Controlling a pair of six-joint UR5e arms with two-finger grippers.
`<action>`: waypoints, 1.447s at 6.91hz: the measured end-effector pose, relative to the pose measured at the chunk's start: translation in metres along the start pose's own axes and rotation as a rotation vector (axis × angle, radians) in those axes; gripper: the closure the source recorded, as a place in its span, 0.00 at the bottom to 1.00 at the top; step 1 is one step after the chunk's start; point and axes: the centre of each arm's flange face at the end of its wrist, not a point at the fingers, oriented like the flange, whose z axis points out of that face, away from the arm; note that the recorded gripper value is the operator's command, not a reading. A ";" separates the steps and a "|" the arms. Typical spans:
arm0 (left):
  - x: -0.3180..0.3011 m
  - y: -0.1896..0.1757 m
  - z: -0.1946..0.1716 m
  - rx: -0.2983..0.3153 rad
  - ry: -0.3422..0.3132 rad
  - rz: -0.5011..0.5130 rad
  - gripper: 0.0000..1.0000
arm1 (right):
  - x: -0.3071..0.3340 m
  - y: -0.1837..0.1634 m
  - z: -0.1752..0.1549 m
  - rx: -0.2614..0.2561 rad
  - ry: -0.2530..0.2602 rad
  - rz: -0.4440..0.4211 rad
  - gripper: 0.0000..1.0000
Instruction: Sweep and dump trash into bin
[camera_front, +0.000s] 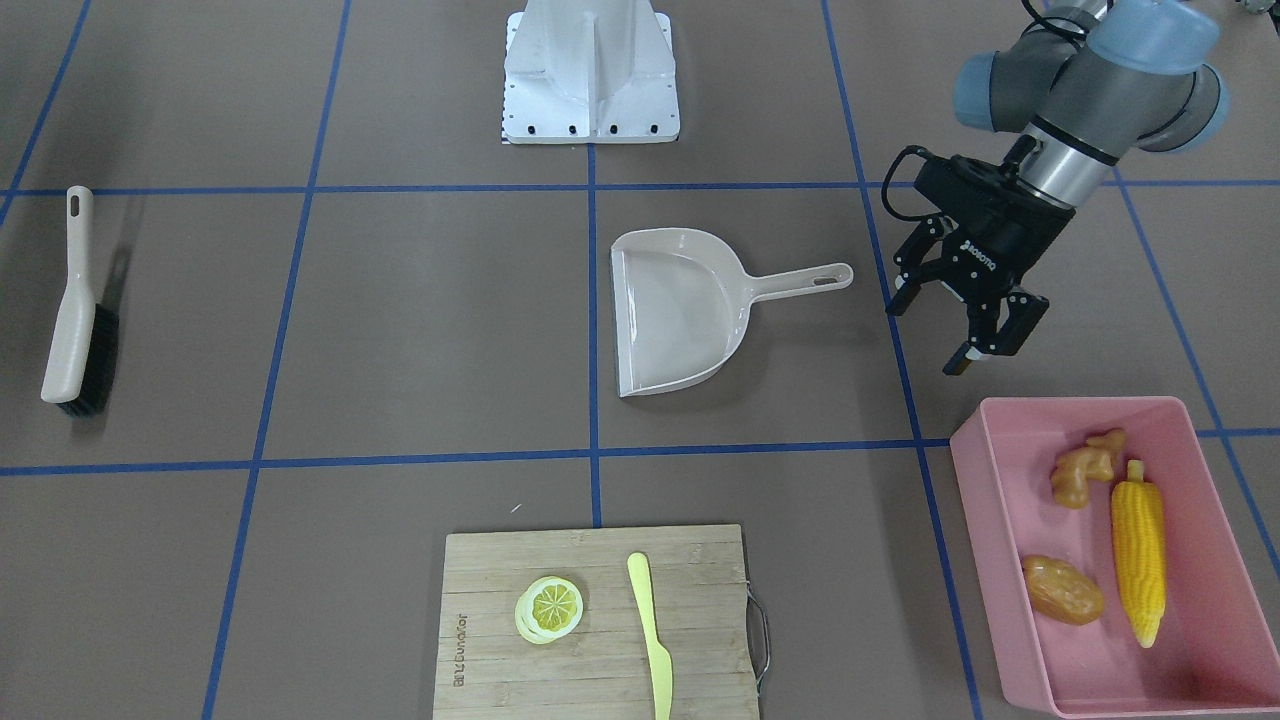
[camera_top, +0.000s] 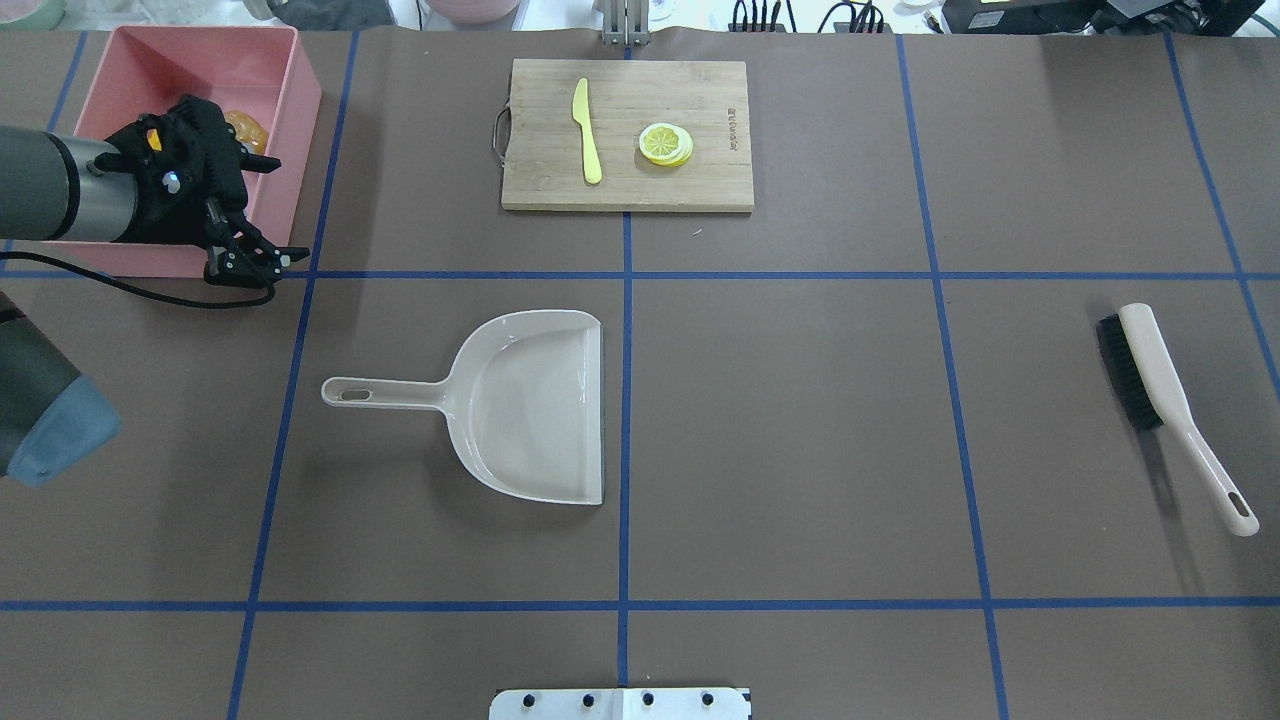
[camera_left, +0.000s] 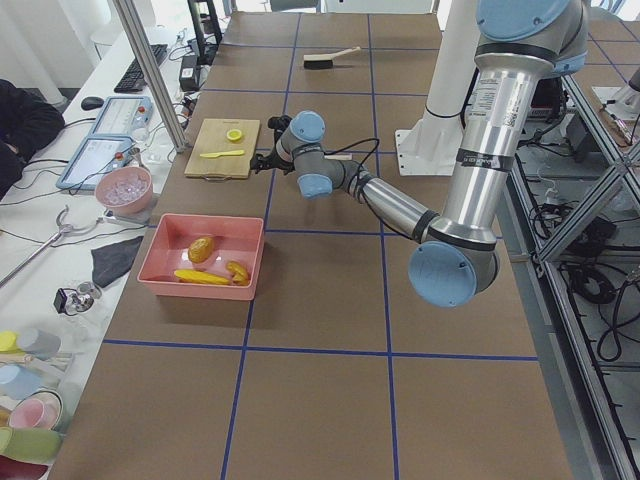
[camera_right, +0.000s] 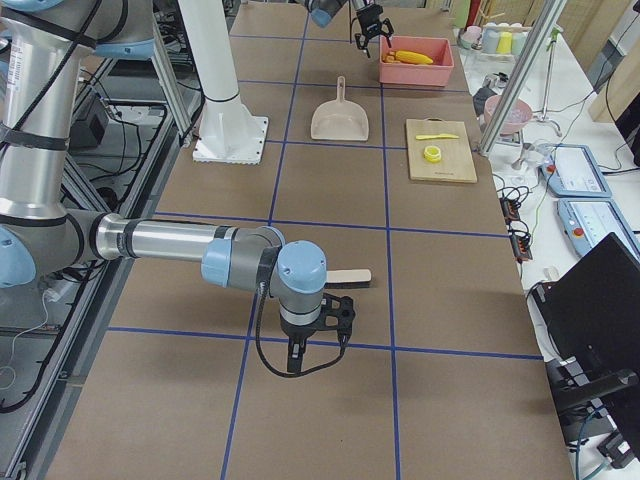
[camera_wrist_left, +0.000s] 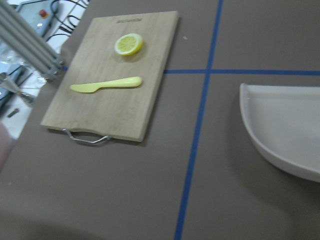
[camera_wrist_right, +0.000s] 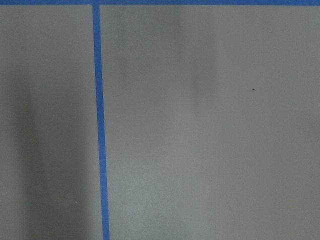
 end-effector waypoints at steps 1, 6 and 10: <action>-0.008 0.017 0.002 -0.078 -0.012 -0.097 0.02 | 0.000 0.000 0.000 0.000 0.000 0.000 0.00; -0.067 0.204 -0.091 -0.380 0.059 -0.620 0.02 | 0.002 0.000 0.003 -0.006 -0.002 0.006 0.00; -0.084 0.393 -0.180 -0.507 0.002 -1.085 0.02 | 0.003 -0.001 0.004 -0.007 -0.003 0.006 0.00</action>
